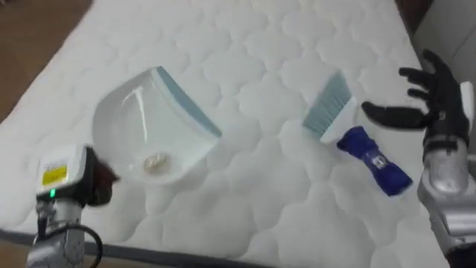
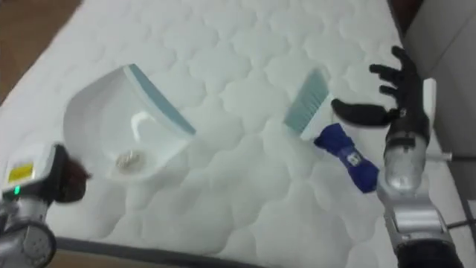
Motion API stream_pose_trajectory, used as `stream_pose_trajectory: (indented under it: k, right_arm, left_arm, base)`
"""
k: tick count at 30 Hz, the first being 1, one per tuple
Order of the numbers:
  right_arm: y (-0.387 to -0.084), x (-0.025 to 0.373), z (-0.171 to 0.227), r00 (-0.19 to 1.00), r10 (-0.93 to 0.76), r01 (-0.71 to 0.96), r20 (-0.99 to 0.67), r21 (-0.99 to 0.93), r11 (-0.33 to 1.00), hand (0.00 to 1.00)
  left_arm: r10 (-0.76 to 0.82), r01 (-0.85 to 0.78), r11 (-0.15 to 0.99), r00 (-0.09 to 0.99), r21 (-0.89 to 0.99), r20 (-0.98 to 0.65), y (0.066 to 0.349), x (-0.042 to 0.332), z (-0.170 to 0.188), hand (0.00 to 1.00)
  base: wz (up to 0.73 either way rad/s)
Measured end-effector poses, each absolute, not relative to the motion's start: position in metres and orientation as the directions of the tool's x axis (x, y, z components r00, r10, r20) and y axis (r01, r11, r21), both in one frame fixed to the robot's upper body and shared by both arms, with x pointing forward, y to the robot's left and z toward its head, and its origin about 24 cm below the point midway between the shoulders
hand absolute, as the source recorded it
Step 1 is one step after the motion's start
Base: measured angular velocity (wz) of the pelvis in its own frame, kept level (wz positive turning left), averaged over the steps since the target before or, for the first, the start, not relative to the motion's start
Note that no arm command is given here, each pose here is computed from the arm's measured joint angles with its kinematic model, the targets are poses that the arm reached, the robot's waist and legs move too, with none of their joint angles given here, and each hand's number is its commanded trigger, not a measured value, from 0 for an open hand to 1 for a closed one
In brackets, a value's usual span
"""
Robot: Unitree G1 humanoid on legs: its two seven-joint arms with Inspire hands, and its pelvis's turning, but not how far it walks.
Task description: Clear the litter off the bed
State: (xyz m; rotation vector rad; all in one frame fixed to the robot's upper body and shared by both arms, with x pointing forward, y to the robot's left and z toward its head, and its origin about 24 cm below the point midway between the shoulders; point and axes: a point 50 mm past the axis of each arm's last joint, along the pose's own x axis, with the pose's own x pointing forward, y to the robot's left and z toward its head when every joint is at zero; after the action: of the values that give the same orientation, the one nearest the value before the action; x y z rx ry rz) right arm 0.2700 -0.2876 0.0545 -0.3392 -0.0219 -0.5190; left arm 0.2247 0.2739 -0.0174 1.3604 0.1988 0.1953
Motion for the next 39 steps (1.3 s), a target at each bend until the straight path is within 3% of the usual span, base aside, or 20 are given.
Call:
stream_pose_trajectory:
  k: [10,31,39]
  right_arm:
    - [-0.285,0.265,0.063,0.868,-0.475,0.497,0.146,-0.295,0.816,0.00]
    - [-0.292,0.257,0.074,0.819,-0.526,0.573,0.227,-0.307,0.760,0.00]
    - [-0.282,0.256,0.065,0.847,-0.494,0.531,0.196,-0.329,0.781,0.00]
  left_arm:
    - [0.334,-0.012,0.206,0.941,0.978,-0.059,0.290,0.187,-0.021,1.00]
    - [0.356,-0.045,0.311,0.932,0.949,-0.073,0.275,0.194,-0.024,1.00]
    - [0.344,-0.054,0.353,0.936,0.934,-0.075,0.268,0.195,-0.026,1.00]
  base:
    - [0.33]
    - [1.02]
    - [0.33]
